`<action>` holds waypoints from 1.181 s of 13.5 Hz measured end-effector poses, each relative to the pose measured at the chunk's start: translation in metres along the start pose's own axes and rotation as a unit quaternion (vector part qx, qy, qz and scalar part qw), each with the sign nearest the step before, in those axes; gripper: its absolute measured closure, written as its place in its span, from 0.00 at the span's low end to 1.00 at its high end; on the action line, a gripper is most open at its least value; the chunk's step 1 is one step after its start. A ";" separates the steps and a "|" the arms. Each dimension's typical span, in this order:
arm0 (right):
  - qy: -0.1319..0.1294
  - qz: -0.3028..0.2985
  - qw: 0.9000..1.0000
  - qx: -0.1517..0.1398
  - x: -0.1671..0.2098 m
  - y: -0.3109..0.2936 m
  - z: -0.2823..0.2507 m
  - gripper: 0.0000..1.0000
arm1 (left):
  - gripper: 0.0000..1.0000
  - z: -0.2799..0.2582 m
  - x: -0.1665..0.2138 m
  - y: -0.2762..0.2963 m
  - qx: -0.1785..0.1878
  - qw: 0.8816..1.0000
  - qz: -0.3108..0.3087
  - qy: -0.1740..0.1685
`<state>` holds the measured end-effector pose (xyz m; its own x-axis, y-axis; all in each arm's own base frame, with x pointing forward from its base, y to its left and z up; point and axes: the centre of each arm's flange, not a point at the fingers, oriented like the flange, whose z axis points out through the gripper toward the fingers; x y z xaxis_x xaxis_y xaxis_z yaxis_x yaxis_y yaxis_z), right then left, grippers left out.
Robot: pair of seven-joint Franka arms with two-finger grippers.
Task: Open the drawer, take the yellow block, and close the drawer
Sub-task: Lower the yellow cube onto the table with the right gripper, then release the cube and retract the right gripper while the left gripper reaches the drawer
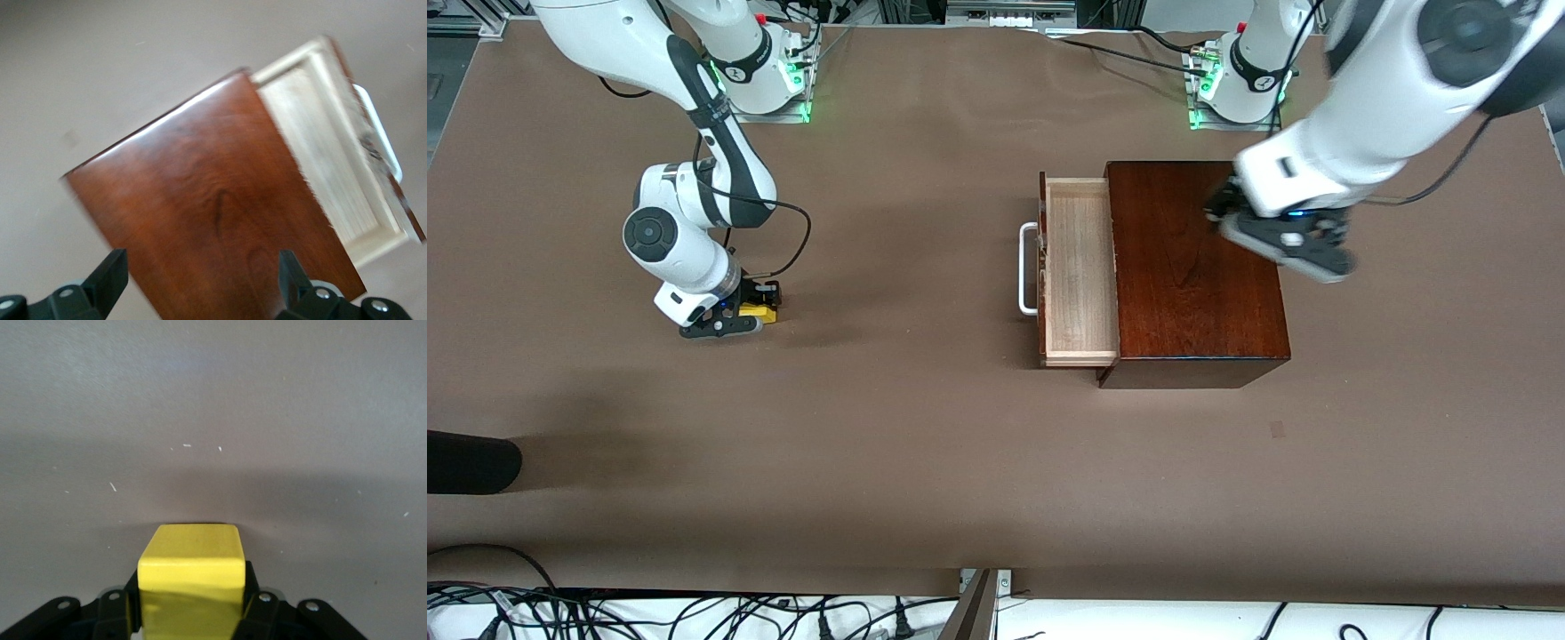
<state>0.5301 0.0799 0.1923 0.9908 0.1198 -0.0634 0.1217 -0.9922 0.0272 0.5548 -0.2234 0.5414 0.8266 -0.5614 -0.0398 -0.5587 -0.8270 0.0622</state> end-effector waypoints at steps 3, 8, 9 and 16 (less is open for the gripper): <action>-0.003 0.006 1.000 0.000 -0.001 0.001 0.003 0.41 | 0.00 0.018 0.021 0.051 -0.025 0.987 0.156 -0.006; 0.043 -0.007 0.999 0.005 0.018 0.010 -0.058 0.01 | 0.00 0.082 0.074 0.116 -0.169 0.918 0.355 0.043; 0.051 -0.013 0.999 0.009 0.024 0.010 -0.096 0.00 | 0.00 0.093 0.088 0.136 -0.170 0.901 0.393 0.062; 0.046 -0.031 0.998 0.031 0.015 0.008 -0.347 0.00 | 0.00 0.161 0.105 0.246 -0.066 0.835 0.545 0.028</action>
<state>0.5669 0.0855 0.5376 0.9831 0.1809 0.0290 0.1819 -0.9827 -0.0357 0.4938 -0.4903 0.3922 -0.1653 -0.9734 0.1585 -0.9720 0.1880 0.1408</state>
